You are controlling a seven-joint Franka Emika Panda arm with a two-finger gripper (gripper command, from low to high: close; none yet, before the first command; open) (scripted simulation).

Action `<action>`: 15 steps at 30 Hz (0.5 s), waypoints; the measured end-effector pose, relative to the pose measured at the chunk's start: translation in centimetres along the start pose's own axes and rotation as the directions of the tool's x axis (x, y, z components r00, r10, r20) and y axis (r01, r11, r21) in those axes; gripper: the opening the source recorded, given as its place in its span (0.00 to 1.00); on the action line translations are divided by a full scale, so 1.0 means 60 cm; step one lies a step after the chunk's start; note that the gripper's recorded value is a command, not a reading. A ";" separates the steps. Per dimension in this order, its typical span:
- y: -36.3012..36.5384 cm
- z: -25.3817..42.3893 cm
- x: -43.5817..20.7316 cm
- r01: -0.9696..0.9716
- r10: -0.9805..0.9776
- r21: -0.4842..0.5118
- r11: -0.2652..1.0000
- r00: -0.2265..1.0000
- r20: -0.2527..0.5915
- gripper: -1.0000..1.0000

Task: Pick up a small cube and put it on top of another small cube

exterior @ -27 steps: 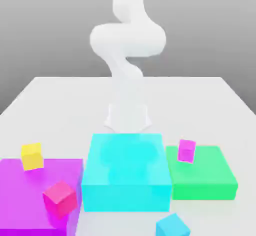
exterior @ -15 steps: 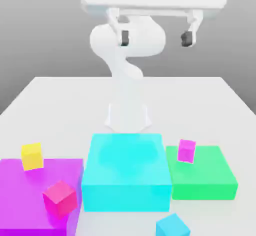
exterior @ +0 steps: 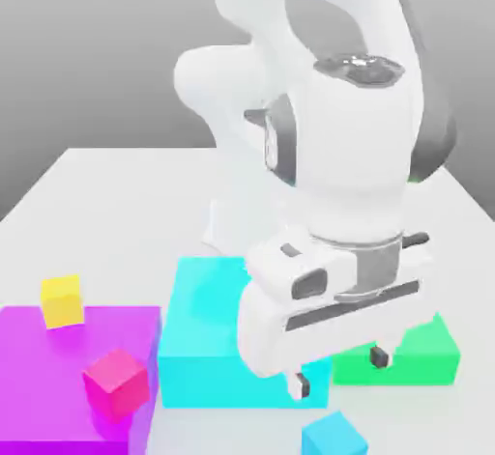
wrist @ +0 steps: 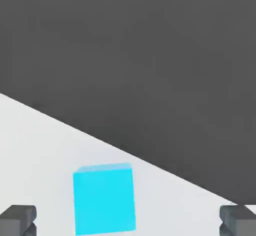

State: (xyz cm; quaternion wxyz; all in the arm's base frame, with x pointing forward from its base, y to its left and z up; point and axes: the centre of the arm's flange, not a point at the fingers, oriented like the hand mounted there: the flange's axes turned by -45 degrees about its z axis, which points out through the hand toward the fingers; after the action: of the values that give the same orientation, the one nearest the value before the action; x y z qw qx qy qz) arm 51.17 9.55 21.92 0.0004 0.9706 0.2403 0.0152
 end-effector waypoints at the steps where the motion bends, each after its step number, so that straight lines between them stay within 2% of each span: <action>1: -0.004 0.027 -0.002 0.010 -0.010 0.004 1.000 1.000 0.015 0.50; 5: -0.008 0.124 -0.007 0.019 -0.019 0.008 1.000 0.999 0.028 0.50; 6: -0.009 0.138 -0.008 0.019 -0.019 0.009 1.000 0.999 0.029 0.00; 12: -0.009 0.145 -0.009 0.019 -0.020 0.009 1.000 0.999 0.030 0.00; 15: -0.008 0.102 -0.006 0.020 -0.020 0.009 1.000 0.999 0.030 0.00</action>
State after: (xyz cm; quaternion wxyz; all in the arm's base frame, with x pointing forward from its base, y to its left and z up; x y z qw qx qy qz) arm 50.79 9.86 15.80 0.0000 0.9683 0.2499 -0.0003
